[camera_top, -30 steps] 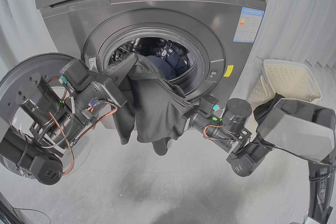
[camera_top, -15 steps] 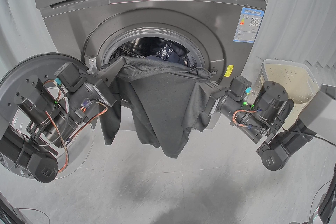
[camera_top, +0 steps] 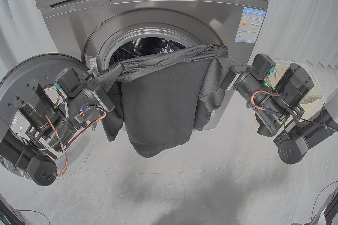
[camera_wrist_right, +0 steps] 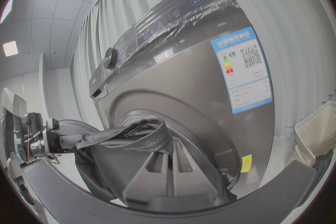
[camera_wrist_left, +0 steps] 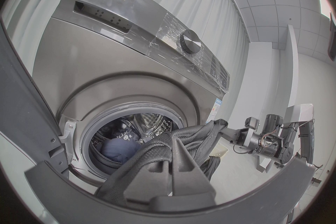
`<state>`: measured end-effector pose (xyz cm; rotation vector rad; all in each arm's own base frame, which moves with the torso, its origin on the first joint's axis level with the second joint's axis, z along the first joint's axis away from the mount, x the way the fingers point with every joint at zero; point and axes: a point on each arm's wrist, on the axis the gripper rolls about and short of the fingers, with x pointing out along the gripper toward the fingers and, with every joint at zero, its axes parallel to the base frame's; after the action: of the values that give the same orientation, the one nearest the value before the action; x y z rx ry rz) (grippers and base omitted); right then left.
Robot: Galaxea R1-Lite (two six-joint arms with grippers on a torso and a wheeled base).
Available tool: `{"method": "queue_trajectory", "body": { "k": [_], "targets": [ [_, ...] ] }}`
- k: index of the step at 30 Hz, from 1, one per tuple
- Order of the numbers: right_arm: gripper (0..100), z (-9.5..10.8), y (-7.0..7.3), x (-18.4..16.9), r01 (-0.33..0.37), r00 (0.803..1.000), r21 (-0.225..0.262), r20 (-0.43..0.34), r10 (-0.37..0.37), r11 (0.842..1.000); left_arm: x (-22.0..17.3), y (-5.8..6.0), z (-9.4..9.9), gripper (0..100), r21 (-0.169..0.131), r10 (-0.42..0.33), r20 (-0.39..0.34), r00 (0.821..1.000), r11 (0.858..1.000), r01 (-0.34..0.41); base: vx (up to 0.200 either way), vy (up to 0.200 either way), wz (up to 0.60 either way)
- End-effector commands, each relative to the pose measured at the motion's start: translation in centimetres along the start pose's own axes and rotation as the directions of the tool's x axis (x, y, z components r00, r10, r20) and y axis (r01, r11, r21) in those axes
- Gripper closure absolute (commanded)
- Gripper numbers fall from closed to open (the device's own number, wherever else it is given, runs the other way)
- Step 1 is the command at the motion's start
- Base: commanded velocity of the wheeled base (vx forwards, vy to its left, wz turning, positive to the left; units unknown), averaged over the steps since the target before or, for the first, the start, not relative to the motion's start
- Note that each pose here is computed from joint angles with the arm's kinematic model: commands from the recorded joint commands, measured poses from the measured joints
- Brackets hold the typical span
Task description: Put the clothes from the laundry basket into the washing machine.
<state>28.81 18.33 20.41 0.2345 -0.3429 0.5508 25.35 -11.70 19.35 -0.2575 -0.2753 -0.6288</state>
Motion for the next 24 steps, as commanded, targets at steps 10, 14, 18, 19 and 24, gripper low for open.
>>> {"method": "queue_trajectory", "body": {
  "k": [10, 14, 18, 19, 24],
  "targets": [
    [100, 0.9, 0.2, -0.1, -0.003, 1.0, 0.007, 0.027, 0.002, 1.0, -0.4, 0.9, 0.1, 100, 0.011, 0.033, -0.002, 0.999, 0.999, -0.033, 0.0, 0.0, 0.0],
    [100, 0.9, 0.1, -0.3, 0.0, 1.0, 0.007, 0.021, 0.0, 1.0, -0.2, 0.9, 0.1, 100, 0.014, 0.034, 0.0, 0.999, 0.999, -0.034, 0.0, 0.0, 0.0],
    [100, 1.2, 0.1, -1.3, 0.002, 1.0, 0.004, 0.005, -0.002, 1.0, 0.1, 0.9, 0.5, 100, 0.018, 0.031, 0.019, 0.999, 0.999, -0.031, 0.0, 0.0, 0.0],
    [100, 1.3, 0.1, -1.6, 0.003, 1.0, 0.002, -0.001, -0.003, 1.0, 0.2, 0.9, 0.6, 100, 0.019, 0.032, 0.029, 0.999, 0.999, -0.032, 0.0, 0.0, 0.0],
    [100, 2.0, 0.3, -2.6, -0.002, 1.0, -0.001, -0.004, 0.002, 1.0, 0.5, 1.0, 1.4, 100, 0.025, 0.053, 0.066, 0.996, 0.998, -0.055, 0.0, 0.0, 0.0]
  ]
}}
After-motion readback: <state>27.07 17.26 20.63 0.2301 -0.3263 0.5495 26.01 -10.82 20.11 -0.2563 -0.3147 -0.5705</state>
